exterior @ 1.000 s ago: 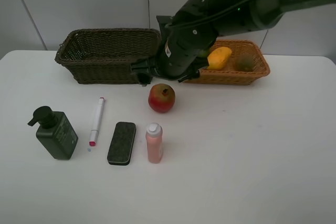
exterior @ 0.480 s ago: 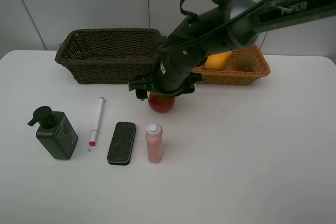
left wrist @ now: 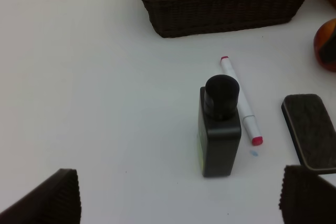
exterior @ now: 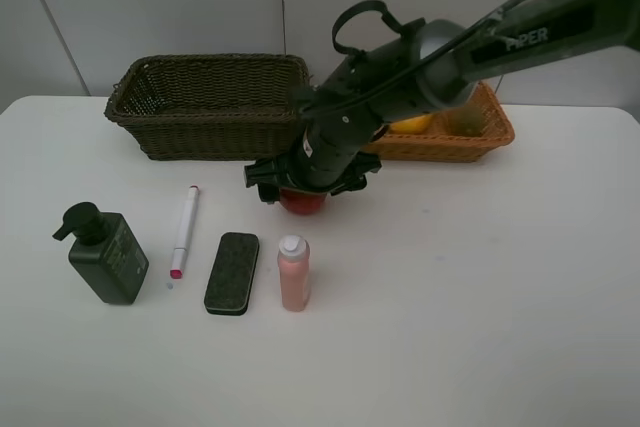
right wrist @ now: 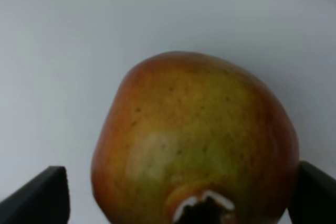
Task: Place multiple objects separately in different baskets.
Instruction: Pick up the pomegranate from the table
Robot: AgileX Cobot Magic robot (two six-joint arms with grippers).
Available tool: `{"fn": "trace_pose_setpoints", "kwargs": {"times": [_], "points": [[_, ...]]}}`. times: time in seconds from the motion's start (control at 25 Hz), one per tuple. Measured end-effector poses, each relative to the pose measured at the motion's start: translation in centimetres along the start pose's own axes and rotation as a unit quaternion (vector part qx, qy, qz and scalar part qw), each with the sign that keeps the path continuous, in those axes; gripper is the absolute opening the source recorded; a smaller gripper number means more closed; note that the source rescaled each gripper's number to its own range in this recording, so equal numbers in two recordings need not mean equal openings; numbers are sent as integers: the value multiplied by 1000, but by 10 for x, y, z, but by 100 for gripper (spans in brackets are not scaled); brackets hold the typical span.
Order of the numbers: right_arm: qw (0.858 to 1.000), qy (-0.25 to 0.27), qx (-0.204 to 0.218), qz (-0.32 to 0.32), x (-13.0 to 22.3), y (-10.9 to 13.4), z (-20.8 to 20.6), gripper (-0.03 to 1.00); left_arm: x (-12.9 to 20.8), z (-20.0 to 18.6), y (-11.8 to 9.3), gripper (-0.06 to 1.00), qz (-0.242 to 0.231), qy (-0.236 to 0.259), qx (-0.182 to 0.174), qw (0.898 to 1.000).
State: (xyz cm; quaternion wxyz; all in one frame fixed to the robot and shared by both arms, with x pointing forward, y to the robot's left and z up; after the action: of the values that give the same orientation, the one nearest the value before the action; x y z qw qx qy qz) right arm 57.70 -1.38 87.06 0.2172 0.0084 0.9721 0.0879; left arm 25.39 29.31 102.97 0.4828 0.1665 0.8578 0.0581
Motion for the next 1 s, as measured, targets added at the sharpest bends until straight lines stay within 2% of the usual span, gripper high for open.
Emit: {"fn": "trace_pose_setpoints", "kwargs": {"times": [0.84,0.92,1.0], "points": [[1000,-8,1,-10,-3,-5,9,100,0,0,0,100,0,0,0,1000],[1000,-6,5,-10,-3,-6,9,93,0,0,0,100,0,0,0,1000],[1000,-5,5,-10,-3,-6,9,71,0,0,0,100,0,0,0,1000]]}}
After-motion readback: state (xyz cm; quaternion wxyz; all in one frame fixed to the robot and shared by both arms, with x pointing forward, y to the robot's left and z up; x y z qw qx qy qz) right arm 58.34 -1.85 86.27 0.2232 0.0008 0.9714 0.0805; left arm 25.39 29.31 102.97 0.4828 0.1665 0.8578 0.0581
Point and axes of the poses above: a point on each arm's last joint axis where the gripper is mounted, z pointing out along that axis toward the gripper, y along the wrist's bending axis when the last joint is at zero, x = y × z, the point moved 3 cm from there along z, pointing out along that axis toward the gripper, and after that the axes turned 15 degrees about z, right-handed, at the moved point
